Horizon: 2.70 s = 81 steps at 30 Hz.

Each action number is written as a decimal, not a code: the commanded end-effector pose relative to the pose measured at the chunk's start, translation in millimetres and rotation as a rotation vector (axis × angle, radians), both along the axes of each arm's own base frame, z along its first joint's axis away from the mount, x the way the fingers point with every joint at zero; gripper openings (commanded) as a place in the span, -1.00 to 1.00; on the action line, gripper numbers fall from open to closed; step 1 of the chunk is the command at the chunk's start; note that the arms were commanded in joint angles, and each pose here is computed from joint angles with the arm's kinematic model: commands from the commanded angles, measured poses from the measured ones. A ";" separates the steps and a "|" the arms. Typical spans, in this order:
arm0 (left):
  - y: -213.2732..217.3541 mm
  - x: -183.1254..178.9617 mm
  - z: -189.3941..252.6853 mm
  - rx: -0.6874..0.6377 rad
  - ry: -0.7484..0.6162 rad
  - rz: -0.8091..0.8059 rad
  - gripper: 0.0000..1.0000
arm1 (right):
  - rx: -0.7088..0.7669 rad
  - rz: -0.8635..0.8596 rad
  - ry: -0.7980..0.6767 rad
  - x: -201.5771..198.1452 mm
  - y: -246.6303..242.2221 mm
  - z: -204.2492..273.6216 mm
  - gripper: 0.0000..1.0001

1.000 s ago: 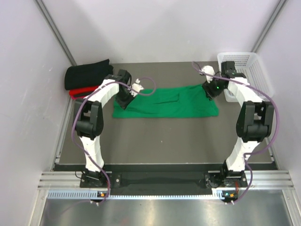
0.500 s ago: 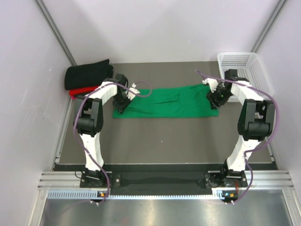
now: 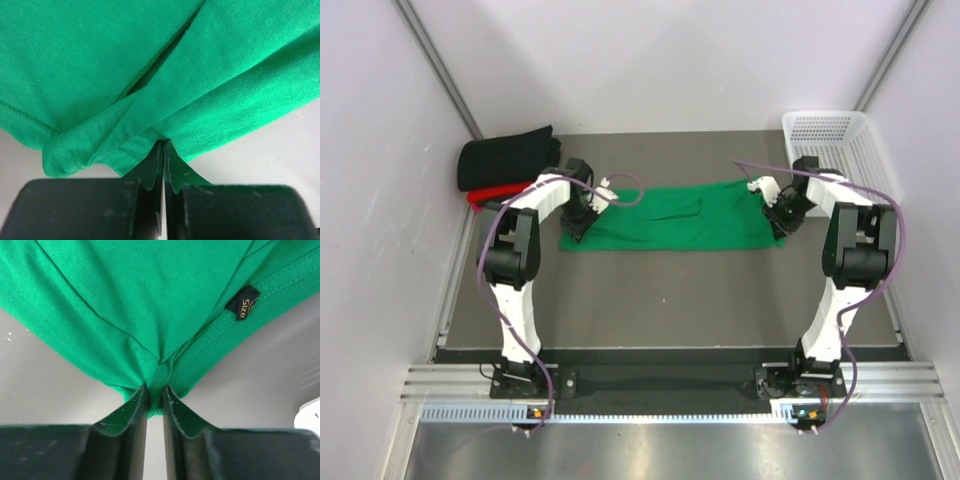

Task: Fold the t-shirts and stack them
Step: Fold the tshirt

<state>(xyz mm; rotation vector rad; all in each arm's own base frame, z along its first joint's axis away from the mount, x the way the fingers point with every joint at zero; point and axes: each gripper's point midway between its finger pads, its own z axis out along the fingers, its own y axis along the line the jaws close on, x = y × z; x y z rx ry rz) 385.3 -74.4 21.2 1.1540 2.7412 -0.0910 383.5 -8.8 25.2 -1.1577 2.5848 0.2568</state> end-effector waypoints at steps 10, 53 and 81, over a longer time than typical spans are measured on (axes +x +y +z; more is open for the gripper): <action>23.5 -50.3 -3.0 0.016 0.109 -0.002 -1.00 | -0.082 -0.033 -0.014 1.6 -23.5 2.1 -0.67; 20.9 -10.2 25.8 0.109 -0.113 -0.332 0.04 | 0.081 -0.075 -0.265 25.6 24.5 101.7 0.05; 41.7 -48.1 -15.7 0.218 0.023 -0.361 -0.20 | 0.101 -0.094 -0.242 28.5 30.4 86.5 0.05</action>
